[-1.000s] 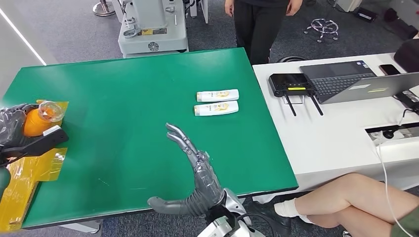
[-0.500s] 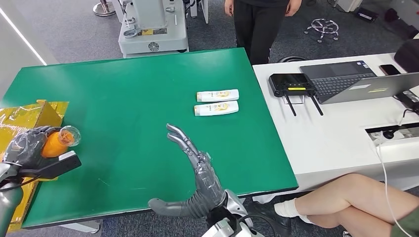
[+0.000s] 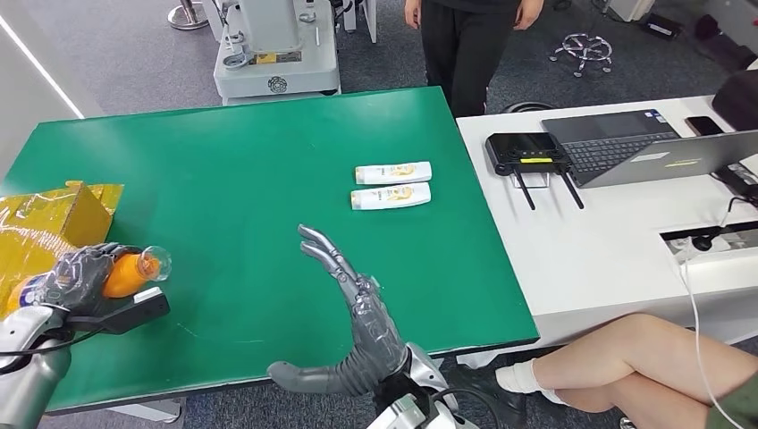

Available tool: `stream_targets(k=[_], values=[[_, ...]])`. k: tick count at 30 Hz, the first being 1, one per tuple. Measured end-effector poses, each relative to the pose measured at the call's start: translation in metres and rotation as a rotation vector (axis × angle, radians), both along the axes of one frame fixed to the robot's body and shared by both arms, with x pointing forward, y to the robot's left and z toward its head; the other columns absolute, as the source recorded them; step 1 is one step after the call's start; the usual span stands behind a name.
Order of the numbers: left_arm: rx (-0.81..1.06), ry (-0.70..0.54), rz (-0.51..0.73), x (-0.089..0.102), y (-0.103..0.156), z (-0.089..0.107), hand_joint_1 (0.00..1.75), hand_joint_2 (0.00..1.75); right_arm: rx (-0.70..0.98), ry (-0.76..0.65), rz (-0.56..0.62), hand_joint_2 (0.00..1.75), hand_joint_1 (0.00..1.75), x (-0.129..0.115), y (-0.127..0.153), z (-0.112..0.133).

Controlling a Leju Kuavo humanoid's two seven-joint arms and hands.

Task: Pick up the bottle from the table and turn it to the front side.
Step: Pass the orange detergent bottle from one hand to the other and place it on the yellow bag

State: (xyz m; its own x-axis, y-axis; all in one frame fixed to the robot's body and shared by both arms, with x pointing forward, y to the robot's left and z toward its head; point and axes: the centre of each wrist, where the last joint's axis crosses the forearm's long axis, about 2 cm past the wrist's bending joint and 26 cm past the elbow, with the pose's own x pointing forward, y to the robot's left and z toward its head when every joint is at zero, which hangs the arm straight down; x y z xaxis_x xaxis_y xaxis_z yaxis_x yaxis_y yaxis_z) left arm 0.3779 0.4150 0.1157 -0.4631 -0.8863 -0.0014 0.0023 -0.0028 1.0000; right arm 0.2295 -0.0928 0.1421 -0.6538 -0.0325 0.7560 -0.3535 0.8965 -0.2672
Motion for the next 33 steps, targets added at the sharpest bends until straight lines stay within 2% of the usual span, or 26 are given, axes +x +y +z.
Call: stream_targets(k=[13, 26, 28, 29, 32, 33], values=[[-0.003, 0.077, 0.029, -0.011, -0.009, -0.029, 1.75, 1.75, 0.003, -0.005, 0.003, 1.75, 0.00, -0.005, 0.000, 0.002], [-0.003, 0.131, 0.052, 0.004, -0.025, -0.026, 1.75, 1.75, 0.002, 0.010, 0.002, 1.75, 0.00, -0.009, -0.002, 0.001], [-0.004, 0.134, 0.055, 0.005, -0.025, -0.026, 1.67, 1.75, 0.002, 0.011, 0.003, 1.75, 0.00, -0.009, -0.002, 0.001], [-0.004, 0.136, 0.056, 0.005, -0.025, -0.026, 1.31, 1.75, 0.002, 0.011, 0.003, 1.75, 0.00, -0.009, -0.002, 0.001], [-0.005, 0.146, 0.058, 0.005, -0.026, -0.026, 0.08, 1.75, 0.001, 0.011, 0.004, 1.75, 0.00, -0.008, -0.002, 0.001], [-0.006, 0.153, 0.059, 0.005, -0.026, -0.027, 0.00, 1.75, 0.001, 0.011, 0.004, 1.75, 0.00, -0.008, -0.002, 0.001]])
